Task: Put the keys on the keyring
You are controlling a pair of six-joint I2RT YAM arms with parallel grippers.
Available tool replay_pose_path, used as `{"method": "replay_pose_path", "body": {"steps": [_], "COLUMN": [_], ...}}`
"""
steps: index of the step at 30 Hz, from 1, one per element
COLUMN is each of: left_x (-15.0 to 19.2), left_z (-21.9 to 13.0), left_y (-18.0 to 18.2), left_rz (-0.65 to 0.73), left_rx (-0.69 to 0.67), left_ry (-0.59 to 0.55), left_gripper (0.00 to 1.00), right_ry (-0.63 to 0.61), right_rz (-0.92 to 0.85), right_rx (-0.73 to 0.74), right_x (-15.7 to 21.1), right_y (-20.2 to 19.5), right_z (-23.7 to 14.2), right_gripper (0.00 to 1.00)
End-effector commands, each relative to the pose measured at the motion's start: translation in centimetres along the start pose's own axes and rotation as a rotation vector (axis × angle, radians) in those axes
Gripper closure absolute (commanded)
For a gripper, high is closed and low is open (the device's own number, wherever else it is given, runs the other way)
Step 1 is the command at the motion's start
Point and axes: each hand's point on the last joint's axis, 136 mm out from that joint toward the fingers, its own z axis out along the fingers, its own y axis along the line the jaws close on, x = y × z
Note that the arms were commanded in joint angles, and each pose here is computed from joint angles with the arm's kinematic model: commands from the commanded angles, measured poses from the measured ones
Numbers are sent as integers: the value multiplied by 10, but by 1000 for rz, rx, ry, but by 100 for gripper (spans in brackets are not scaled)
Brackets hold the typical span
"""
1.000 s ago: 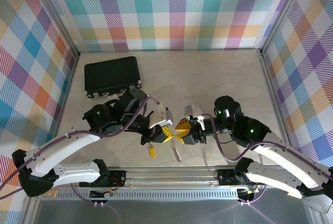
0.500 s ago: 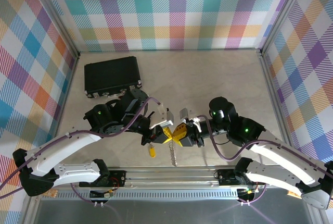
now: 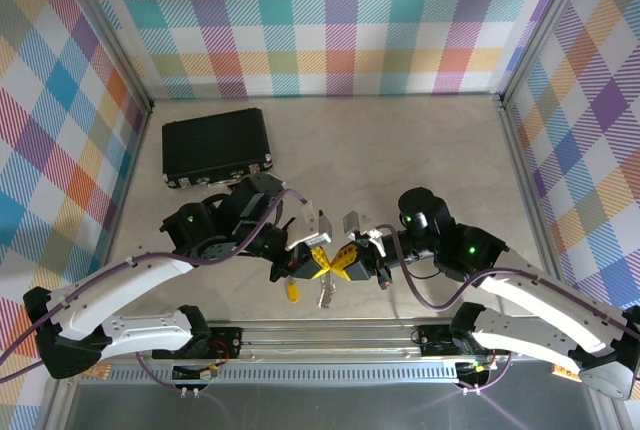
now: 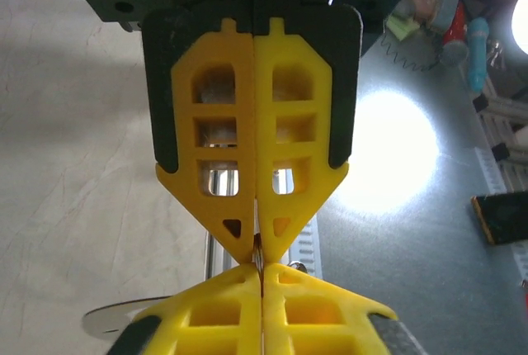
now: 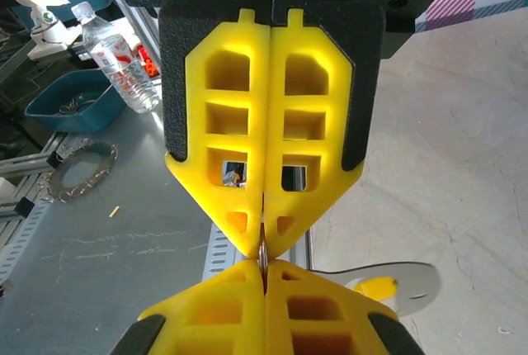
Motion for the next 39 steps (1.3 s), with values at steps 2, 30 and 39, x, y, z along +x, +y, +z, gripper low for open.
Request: {"method": "replay_pose_path", "body": {"steps": [2, 30, 39], "left_x": [-31, -82, -85], "left_z": [-7, -36, -39], "left_y": [-9, -11, -12], "left_rz": [57, 95, 129], "left_rx": [6, -28, -46], "left_ry": [-183, -584, -562], "left_gripper": [65, 81, 100], "right_ry": [-90, -508, -497], "right_rz": [-65, -158, -165], "right_rx": [21, 9, 22], "right_x": [-19, -67, -66], "right_y": [8, 25, 24], "right_z": [-10, -40, -39], "right_gripper": [100, 100, 100]}}
